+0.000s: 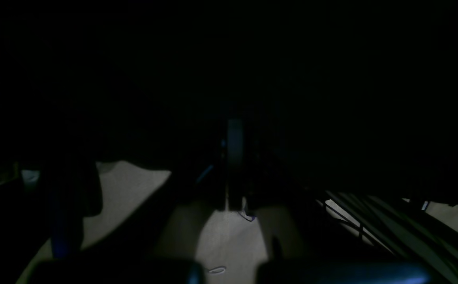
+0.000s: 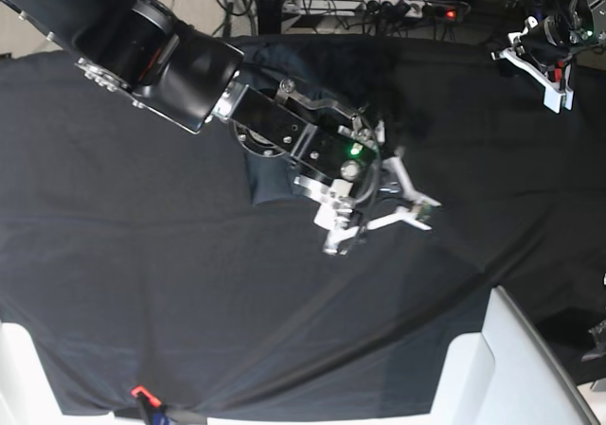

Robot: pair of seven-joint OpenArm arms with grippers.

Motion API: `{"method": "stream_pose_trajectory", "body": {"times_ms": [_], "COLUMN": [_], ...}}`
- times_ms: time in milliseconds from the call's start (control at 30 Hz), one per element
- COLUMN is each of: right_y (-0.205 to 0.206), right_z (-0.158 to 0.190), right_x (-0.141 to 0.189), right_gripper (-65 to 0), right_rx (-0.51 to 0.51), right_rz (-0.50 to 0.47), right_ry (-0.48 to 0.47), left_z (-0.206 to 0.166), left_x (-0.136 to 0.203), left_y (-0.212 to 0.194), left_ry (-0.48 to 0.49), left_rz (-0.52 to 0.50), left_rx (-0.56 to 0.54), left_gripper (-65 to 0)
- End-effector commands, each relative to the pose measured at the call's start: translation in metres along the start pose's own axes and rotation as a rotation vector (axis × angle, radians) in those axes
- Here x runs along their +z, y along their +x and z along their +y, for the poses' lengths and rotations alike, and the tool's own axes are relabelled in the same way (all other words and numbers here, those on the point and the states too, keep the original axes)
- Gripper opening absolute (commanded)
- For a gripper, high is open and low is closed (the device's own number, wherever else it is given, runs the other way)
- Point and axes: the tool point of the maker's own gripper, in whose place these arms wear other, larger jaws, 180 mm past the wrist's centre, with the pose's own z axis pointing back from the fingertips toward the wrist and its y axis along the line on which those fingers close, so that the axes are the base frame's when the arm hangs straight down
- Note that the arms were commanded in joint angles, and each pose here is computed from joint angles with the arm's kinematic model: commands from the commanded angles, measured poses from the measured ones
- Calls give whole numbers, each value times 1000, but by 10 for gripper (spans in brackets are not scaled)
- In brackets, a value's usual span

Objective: Fold the T-shirt properly
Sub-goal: 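Lift the right gripper off and lower the left gripper beside the stack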

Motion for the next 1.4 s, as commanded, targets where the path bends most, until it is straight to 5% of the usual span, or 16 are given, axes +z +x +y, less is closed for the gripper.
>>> {"method": "stream_pose_trajectory", "body": {"times_ms": [0, 100, 233, 400, 567, 867, 1000, 1233, 1367], "right_y": [24, 34, 16, -71, -140, -188, -190, -184, -184], "right_z": [0, 11, -11, -52, -67, -52, -50, -48, -44], "right_x": [7, 12, 11, 10, 28, 56, 69, 90, 92], "right_gripper": [-288, -288, -288, -288, -288, -288, -288, -288, -288], "right_rx": [42, 79, -82, -354, -564, -733, -759, -777, -781], "right_rz": [-62, -103, -84, 28, 85, 162, 158, 135, 133], "right_ry": [-9, 1, -15, -79, -141, -164, -176, -194, -190], "left_z": [3, -16, -58, -89, -120, -153, -160, -186, -212], "left_x": [4, 7, 20, 25, 26, -26, -31, -25, -30], "left_y": [7, 22, 63, 104, 152, 163, 176, 193, 182], "left_ry": [7, -25, -84, -111, -135, -167, -170, -234, -307], "left_rz": [-13, -59, -123, -7, -11, 197, 206, 169, 172], "left_rx": [-20, -53, -136, -190, -231, -269, -286, -524, -599], "left_gripper": [-650, -650, -650, -650, -650, -650, -525, -219, -204]}}
